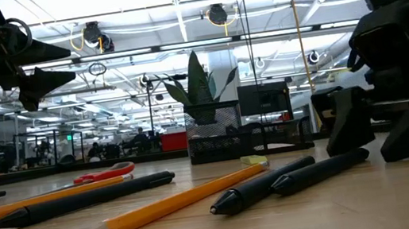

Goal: Pick and place office supplies into organizer
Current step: Put the black pen into the black desk organizer

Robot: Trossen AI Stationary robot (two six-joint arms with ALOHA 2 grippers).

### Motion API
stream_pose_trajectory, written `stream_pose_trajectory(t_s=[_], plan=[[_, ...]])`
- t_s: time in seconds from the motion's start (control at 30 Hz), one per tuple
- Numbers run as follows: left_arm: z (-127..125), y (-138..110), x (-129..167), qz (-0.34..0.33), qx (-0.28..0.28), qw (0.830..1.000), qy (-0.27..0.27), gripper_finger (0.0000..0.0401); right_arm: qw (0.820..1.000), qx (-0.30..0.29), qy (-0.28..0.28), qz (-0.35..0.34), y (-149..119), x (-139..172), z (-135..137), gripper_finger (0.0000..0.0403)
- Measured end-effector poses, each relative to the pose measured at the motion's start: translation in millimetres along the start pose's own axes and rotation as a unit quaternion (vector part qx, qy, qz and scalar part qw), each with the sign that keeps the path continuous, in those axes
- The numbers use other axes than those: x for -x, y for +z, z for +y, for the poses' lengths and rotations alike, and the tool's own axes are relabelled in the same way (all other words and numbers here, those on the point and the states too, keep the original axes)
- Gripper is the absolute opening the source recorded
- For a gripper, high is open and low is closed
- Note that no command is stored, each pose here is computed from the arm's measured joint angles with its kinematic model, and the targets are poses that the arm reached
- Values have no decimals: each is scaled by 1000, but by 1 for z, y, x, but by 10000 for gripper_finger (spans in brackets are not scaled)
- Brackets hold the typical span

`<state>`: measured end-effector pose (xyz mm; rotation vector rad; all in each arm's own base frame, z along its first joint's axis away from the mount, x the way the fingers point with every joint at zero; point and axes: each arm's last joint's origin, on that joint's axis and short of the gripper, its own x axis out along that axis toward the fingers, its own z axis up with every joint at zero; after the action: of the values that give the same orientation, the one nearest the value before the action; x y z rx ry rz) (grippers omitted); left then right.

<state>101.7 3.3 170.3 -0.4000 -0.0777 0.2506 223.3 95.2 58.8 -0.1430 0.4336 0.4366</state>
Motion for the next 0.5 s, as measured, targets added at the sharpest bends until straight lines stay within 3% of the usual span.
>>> stream_pose_trajectory(t_s=[0.27, 0.5], plan=[[0, 0, 0, 0, 0, 1000, 0, 255, 1000, 1, 10, 6, 0, -1, 0, 172], [0, 0, 0, 0, 0, 1000, 0, 255, 1000, 1, 14, 12, -2, -1, 1, 89]])
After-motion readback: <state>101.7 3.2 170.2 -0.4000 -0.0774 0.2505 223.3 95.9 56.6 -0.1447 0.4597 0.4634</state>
